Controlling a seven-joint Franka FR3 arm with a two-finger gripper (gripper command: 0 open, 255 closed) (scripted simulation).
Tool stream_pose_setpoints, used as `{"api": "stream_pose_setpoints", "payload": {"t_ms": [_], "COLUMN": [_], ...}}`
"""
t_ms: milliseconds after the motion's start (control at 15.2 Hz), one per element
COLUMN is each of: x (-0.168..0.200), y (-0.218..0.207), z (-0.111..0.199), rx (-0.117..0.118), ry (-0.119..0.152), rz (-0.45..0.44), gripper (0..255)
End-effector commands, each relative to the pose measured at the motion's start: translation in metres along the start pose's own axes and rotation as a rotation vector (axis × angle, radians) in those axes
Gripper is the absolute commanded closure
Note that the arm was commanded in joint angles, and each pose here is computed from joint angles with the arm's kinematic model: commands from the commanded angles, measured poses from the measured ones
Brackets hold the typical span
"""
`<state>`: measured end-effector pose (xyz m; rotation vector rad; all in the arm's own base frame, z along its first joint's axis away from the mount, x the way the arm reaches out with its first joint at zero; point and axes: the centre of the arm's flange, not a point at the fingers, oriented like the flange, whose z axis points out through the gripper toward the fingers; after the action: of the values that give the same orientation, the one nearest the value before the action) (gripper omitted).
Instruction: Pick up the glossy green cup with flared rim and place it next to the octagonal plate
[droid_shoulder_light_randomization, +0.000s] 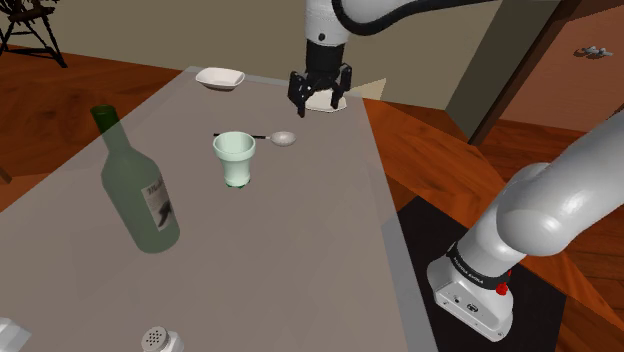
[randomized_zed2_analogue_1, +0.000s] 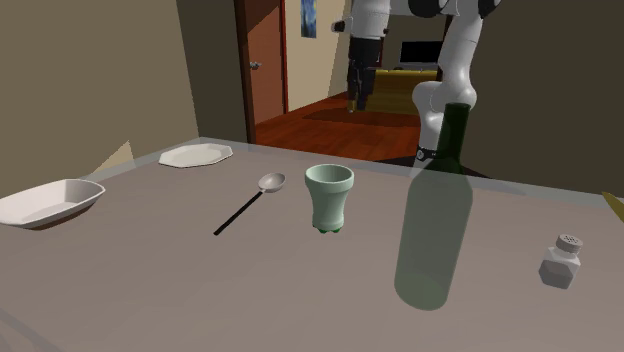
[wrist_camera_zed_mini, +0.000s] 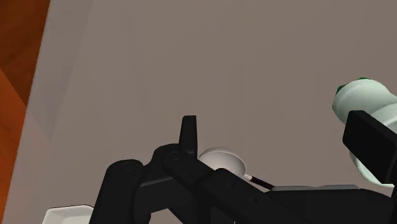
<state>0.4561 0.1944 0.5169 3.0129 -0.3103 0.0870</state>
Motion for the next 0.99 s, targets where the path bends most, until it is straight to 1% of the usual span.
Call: {"api": "stream_pose_setpoints", "payload": {"t_ms": [0, 924], "x": [0.010, 0.081], "y": [-0.022, -0.184], "z": [0.006, 0.069], "rx": [-0.001, -0.015], "ry": [-0.002, -0.018], "rz": [0.009, 0.065], "gripper": [0, 0]}}
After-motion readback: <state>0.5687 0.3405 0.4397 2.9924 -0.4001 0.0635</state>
